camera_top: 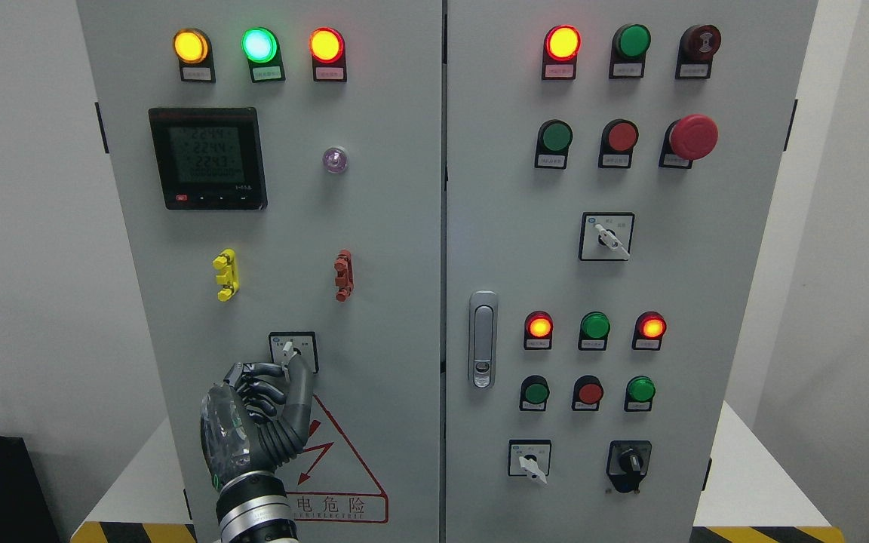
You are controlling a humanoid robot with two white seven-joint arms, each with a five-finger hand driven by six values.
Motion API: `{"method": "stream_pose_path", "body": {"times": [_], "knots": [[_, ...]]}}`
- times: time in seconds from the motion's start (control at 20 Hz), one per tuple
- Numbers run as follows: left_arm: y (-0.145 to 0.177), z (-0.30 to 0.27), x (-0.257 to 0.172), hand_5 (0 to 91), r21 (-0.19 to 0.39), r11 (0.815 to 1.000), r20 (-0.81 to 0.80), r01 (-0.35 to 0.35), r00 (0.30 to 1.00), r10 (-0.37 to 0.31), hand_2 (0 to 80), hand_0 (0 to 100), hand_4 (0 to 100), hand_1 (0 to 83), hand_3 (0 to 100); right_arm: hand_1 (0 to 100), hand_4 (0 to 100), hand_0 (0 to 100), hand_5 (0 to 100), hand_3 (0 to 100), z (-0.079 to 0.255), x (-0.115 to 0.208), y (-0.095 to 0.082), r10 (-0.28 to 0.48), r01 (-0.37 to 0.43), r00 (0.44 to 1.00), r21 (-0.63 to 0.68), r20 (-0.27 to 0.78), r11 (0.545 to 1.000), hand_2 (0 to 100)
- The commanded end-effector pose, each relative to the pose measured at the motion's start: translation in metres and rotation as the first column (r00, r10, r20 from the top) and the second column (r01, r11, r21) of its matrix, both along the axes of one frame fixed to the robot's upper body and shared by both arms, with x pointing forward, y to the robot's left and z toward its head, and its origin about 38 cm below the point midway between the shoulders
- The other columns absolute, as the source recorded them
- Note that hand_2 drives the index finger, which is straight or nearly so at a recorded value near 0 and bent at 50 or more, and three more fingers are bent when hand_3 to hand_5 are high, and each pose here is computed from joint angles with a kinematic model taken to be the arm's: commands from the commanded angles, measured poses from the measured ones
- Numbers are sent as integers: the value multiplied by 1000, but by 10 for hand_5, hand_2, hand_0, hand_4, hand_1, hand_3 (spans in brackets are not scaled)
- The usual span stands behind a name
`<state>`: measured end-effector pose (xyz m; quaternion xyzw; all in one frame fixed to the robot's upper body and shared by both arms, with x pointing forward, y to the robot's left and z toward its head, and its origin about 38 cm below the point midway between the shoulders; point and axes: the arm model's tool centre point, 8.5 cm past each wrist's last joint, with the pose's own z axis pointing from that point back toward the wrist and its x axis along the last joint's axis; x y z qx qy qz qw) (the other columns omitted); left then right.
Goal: Turn on light switch 1
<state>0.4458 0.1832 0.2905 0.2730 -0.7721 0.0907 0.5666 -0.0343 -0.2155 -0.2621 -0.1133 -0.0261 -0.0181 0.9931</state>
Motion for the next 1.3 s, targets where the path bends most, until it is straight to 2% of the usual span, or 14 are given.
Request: {"method": "stream_pose_path", "body": {"times": [0.0, 1.25], "knots": [[-1, 1, 1, 760, 0, 1000, -2, 2, 1000, -2, 550, 312, 868, 489, 851, 389, 0, 120, 0, 0, 0, 0, 0, -1, 1, 1000, 1, -1, 1000, 0], [0, 6, 5, 762, 0, 1000, -22, -9, 1000, 9, 553, 301, 870, 453, 854, 389, 0, 120, 0, 0, 0, 0, 0, -1, 1, 1000, 0, 1, 1000, 0]]}}
